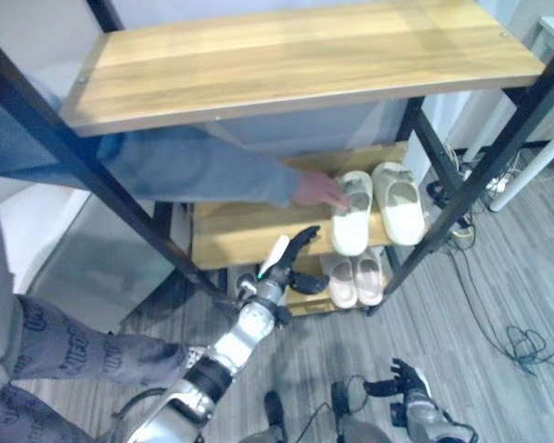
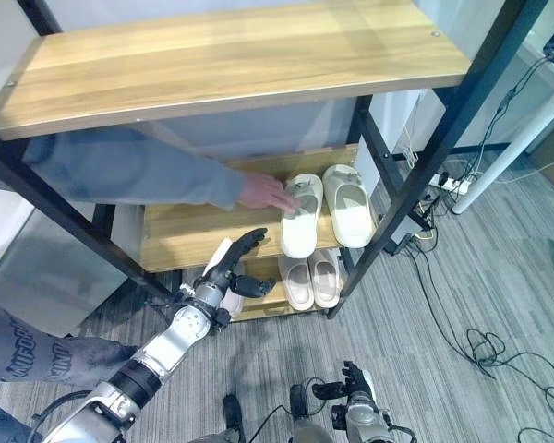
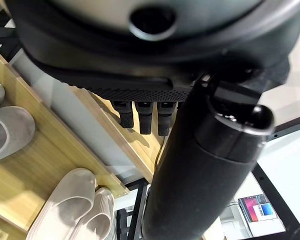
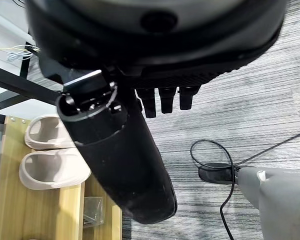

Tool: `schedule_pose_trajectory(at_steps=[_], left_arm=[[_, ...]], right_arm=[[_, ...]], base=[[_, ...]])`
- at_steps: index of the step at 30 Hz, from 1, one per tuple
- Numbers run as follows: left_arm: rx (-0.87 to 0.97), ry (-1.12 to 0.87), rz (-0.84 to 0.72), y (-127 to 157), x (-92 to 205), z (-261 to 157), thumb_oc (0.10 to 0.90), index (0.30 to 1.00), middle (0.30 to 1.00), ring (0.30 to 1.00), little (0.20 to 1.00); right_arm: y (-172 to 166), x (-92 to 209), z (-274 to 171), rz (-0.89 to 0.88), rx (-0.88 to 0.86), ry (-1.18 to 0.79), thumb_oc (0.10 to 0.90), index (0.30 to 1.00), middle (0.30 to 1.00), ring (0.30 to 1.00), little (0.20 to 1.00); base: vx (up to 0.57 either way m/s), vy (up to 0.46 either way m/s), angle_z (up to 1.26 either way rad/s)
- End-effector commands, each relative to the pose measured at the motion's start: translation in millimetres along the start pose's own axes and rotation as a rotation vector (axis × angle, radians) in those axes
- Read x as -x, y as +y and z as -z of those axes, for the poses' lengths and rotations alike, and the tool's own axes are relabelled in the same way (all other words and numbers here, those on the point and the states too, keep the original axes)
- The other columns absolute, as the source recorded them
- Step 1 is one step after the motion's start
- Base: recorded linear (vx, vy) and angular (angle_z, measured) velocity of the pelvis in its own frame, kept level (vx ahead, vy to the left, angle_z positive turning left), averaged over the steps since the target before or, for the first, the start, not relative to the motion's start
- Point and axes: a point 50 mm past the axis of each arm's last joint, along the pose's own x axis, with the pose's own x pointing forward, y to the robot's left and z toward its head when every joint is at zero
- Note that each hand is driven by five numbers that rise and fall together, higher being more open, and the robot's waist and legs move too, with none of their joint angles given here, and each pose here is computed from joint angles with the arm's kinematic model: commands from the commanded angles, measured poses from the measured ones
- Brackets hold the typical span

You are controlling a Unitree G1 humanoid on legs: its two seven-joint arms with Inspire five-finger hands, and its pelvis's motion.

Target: Arrange the slippers neatly on the shoe rack.

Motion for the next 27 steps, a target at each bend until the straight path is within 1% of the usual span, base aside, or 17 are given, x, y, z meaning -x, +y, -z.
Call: schedule_pose_trajectory(at_steps=[1, 9, 10, 11, 13, 14, 22, 26, 27], left_arm=[[0.001, -0.172, -0.018, 4.7, -11.1, -34.8, 0.8, 0.9, 0.9, 0.9, 0.9], [0.045, -0.191, 0.083, -18.5, -5.5, -37.9, 0.8, 0.9, 0.9, 0.9, 0.9], [0.05, -0.202, 0.005, -5.4, -9.6, -39.6, 0.8, 0.9, 0.9, 0.9, 0.9], [0.051, -0.202, 0.005, -5.6, -9.6, -39.6, 0.8, 0.9, 0.9, 0.9, 0.9], [0.03, -0.217, -0.026, 2.3, -17.3, -46.5, 0.8, 0.9, 0.9, 0.9, 0.9], [0.002, -0.23, -0.047, 7.8, -20.9, -51.0, 0.8, 0.9, 0.9, 0.9, 0.9], [-0.032, -0.272, -0.043, 11.5, -22.5, -60.1, 0.8, 0.9, 0.9, 0.9, 0.9], [-0.105, -0.313, -0.08, 26.2, -17.1, -63.6, 0.8, 0.9, 0.9, 0.9, 0.9], [-0.119, -0.317, -0.099, 33.4, -13.1, -61.8, 0.8, 0.9, 0.9, 0.9, 0.9]], right_arm=[[-4.6, 0.0, -1.2, 0.018, 0.026, -0.027, 0.8, 0.9, 0.9, 0.9, 0.9], [2.6, 2.4, 3.0, 0.003, 0.033, -0.023, 0.8, 0.9, 0.9, 0.9, 0.9], [-4.0, 26.3, 62.7, -0.038, 0.065, 0.072, 0.8, 0.9, 0.9, 0.9, 0.9], [-4.4, 26.4, 63.0, -0.038, 0.065, 0.073, 0.8, 0.9, 0.9, 0.9, 0.9], [-20.7, 31.4, 80.3, -0.023, 0.089, 0.12, 0.8, 0.9, 0.9, 0.9, 0.9], [-28.1, 32.2, 83.8, -0.008, 0.096, 0.128, 0.8, 0.9, 0.9, 0.9, 0.9], [-38.0, 31.7, 83.6, 0.027, 0.089, 0.121, 0.8, 0.9, 0.9, 0.9, 0.9], [-40.6, 34.7, 89.8, 0.032, 0.07, 0.14, 0.8, 0.9, 0.9, 0.9, 0.9], [-40.7, 36.4, 93.1, 0.032, 0.063, 0.15, 0.8, 0.9, 0.9, 0.9, 0.9]], base=[[0.0, 0.0, 0.0], [-0.01, 0.005, 0.0], [-0.07, 0.04, 0.02], [-0.11, 0.049, -0.04], [-0.1, 0.027, -0.27], [-0.08, 0.027, -0.33], [-0.01, 0.018, -0.16], [0.03, 0.007, -0.04], [0.05, 0.003, 0.01]])
